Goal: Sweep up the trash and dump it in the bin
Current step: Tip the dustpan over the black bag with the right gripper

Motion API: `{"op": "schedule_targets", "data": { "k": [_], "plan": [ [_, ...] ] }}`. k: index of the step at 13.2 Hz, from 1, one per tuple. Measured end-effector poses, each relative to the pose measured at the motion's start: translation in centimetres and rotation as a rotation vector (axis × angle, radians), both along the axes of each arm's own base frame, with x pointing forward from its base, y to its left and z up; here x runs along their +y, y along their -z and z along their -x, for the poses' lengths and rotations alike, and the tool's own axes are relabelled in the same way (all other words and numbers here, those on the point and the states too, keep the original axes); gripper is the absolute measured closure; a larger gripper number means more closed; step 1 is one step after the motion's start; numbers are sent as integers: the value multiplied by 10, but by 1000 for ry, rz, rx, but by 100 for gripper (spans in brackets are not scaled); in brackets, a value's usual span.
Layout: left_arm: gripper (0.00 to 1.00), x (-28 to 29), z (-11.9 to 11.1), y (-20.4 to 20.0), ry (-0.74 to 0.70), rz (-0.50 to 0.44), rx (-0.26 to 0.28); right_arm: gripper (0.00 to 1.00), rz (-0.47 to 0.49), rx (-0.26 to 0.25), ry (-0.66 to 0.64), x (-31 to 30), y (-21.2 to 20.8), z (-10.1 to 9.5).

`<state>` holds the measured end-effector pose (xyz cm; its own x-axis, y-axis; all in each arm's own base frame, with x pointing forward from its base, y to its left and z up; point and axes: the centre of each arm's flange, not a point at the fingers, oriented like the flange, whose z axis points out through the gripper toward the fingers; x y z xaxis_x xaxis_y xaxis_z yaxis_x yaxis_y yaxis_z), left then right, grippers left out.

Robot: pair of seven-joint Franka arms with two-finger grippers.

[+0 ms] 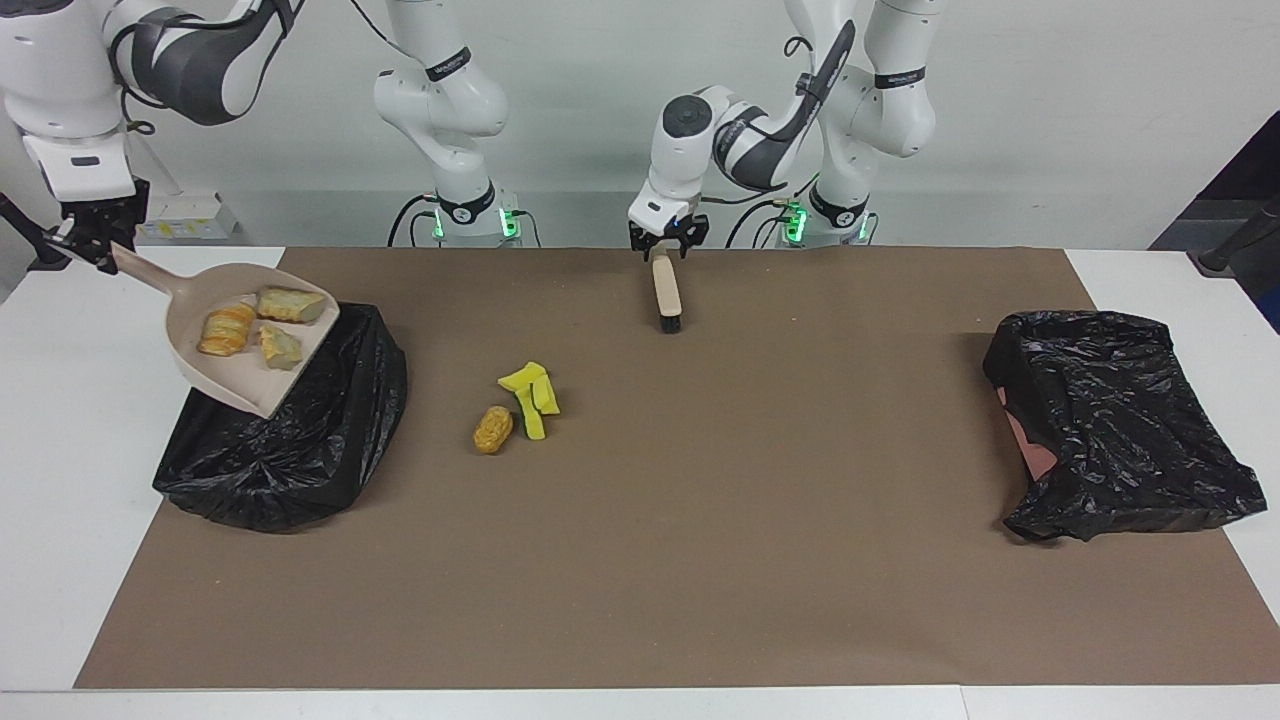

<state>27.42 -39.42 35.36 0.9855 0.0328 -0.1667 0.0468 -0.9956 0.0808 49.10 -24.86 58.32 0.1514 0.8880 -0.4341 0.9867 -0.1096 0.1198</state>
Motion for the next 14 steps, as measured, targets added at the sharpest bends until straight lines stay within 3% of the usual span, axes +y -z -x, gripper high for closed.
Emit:
{"op": "schedule_targets", "data": {
  "k": [1, 5, 9, 11, 14],
  "plan": [
    [0, 6, -22, -11, 28, 19, -34, 68, 25, 13, -12, 0, 3, -3],
    [0, 52, -113, -64, 146, -61, -241, 68, 178, 47, -109, 6, 9, -21],
    [0, 133, -201, -151, 240, -80, -304, 68, 309, 91, -221, 40, 7, -38],
    [0, 173, -229, -204, 255, -80, -349, 68, 368, 116, -261, 54, 4, -43],
    [0, 220, -247, -272, 262, -88, -403, 68, 392, 128, -252, 67, -15, -36]
  ]
}}
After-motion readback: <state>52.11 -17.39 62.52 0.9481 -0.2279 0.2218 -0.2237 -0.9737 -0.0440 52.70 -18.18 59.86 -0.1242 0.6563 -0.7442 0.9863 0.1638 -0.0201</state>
